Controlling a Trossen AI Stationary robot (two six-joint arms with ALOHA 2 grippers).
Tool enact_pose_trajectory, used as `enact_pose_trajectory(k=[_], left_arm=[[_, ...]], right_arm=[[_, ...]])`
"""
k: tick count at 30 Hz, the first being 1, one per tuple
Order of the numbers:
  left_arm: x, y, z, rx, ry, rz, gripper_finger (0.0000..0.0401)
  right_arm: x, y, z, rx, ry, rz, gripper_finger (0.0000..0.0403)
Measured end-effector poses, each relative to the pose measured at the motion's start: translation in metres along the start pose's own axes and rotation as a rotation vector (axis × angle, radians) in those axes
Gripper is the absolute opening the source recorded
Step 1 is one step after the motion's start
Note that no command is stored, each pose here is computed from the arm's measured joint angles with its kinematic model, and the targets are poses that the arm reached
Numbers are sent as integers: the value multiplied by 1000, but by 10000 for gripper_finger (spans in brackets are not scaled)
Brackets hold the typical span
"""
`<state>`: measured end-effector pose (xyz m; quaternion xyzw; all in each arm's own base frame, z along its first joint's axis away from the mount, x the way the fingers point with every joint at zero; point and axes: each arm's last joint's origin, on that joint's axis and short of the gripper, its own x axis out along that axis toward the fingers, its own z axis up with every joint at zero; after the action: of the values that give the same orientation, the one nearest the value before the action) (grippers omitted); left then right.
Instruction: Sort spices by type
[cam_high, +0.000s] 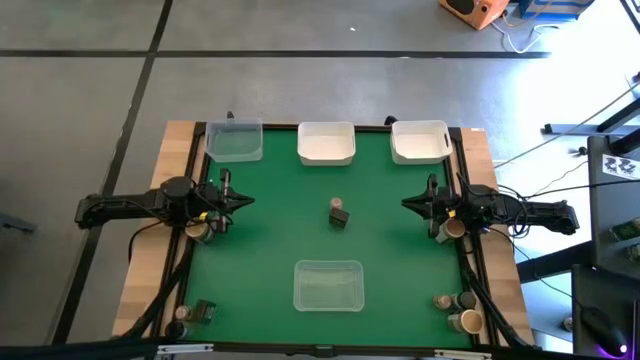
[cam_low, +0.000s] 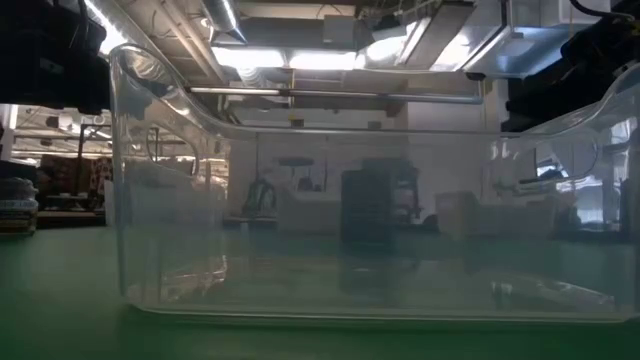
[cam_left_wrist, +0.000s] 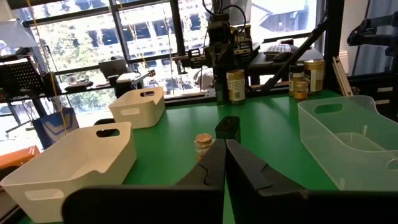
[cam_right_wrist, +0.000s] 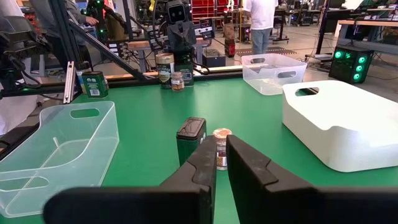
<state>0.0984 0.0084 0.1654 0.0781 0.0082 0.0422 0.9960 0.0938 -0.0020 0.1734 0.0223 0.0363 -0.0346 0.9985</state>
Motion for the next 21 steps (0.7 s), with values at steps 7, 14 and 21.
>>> enact_pose_trajectory(k=[7, 14, 21], left_arm=[[0, 0, 1, -4, -9, 6, 0], [0, 1, 5, -233, -57, 6, 0], [-2, 4, 19, -337, -211, 16, 0]], right_arm=[[0, 0, 1, 2, -18, 0, 39], [0, 0, 10, 83, -111, -1, 39], [2, 0, 20, 117, -198, -32, 39]])
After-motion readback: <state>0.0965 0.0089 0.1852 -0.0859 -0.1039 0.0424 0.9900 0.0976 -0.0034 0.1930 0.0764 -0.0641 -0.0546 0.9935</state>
